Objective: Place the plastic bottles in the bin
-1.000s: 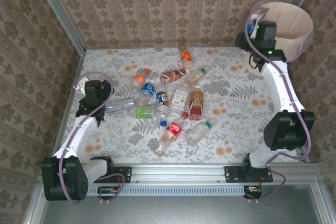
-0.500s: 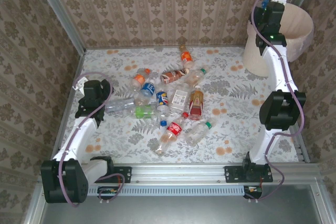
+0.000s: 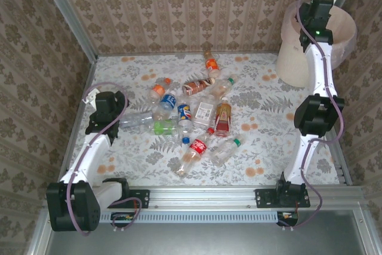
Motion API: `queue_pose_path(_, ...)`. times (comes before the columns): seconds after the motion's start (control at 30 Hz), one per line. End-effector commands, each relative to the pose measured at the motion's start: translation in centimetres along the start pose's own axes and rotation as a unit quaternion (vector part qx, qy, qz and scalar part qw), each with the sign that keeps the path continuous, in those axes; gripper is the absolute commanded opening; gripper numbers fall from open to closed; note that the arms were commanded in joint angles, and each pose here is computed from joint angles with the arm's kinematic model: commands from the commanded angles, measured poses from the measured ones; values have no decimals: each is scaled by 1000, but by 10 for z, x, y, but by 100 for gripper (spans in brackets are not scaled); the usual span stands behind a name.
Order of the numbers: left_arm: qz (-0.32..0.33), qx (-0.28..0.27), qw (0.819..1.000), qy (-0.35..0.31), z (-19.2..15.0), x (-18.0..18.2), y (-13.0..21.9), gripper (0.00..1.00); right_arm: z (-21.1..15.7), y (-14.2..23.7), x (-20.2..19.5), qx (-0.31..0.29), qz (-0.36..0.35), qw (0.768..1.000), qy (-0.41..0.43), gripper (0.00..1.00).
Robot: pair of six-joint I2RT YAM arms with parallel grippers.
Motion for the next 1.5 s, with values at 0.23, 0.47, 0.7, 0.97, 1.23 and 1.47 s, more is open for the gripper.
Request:
queue_pose_path(0.23,12,4,1000,7,-4,6,-1,100,-20,1,6,61,0,996,60,63)
queue_pose_path(0.47,17,6,1000,5,-5,8,-1,100,-35,8,24,114,99,987,47,64)
queue_pose_path(0.7,16,8,1000,7,-5,6,-3,100,-36,21,26,148,120,981,39,65)
queue_pose_path(0.97,15,17,1000,9,-7,4,-7,100,-44,23,38,180,188,965,45,68)
queue_pose_path(1.23,17,17,1000,7,-7,4,-6,100,-56,13,53,191,249,949,37,78)
queue_pose_path(1.47,20,16,1000,6,-7,6,-4,100,-54,10,59,187,276,943,23,80)
Point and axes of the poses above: each hand's point on the last joint's axis, 136 mm out from that joint toward the fingers, its own y axis back along the fingers, its own x axis along the line the jaws close on, z = x × y, the point moved 7 cm from there along y, back along the fingers, and after that the axes turned 8 degrees about y, right-handed, at the moved point
